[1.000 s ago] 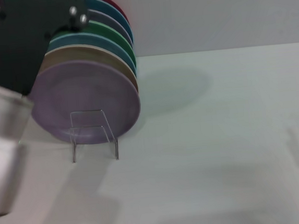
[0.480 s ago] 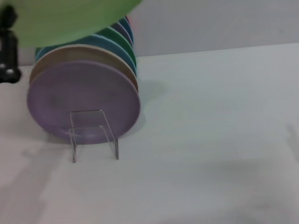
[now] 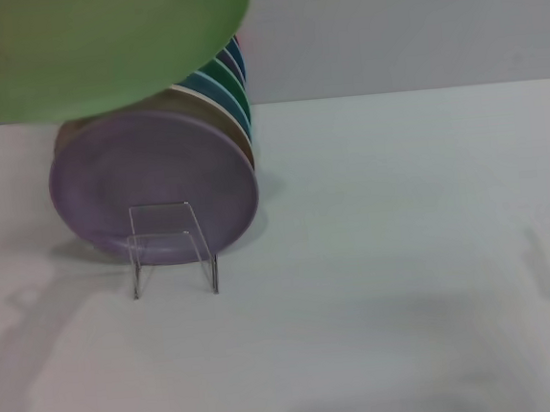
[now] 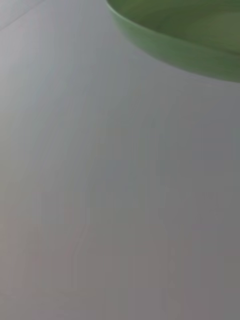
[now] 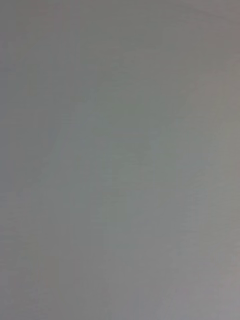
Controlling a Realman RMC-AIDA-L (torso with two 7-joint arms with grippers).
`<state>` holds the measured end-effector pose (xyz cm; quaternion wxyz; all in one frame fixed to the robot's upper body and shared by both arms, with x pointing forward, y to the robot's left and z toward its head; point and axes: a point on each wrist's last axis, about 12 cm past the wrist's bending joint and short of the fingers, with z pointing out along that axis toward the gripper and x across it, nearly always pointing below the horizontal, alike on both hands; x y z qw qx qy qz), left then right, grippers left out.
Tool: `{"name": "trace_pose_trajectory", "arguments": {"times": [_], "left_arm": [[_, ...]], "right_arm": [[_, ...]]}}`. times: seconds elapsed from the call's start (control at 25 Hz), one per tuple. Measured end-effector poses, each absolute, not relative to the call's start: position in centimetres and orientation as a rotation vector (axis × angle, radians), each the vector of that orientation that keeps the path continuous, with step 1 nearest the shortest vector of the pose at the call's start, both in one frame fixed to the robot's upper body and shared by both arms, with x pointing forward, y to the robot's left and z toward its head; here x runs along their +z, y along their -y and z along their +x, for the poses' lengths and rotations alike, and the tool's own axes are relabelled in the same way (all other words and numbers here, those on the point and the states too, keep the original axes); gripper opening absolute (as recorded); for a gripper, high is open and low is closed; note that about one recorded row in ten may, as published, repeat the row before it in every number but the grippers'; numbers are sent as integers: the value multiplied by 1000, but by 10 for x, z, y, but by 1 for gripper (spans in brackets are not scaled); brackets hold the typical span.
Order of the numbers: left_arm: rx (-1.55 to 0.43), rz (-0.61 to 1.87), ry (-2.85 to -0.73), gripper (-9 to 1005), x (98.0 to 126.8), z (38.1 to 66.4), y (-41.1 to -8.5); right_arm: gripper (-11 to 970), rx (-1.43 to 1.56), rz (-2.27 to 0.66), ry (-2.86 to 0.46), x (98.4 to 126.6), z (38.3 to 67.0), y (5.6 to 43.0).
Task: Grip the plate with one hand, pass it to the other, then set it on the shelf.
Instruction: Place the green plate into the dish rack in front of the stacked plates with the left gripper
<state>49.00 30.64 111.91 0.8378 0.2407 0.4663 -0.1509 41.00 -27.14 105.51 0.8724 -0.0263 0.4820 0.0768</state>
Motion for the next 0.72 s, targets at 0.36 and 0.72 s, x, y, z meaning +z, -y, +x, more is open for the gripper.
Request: {"name": "trace_pose_trajectory", "arguments": {"times": [0.36, 0.72], "left_arm": [[-306, 556, -1072, 106, 1099, 491, -320], [-357, 586, -1072, 110, 1092, 484, -329]], "right_arm": [[676, 179, -58, -1013, 1056, 417, 266], [677, 190, -63, -1017, 1057, 421, 264]]}}
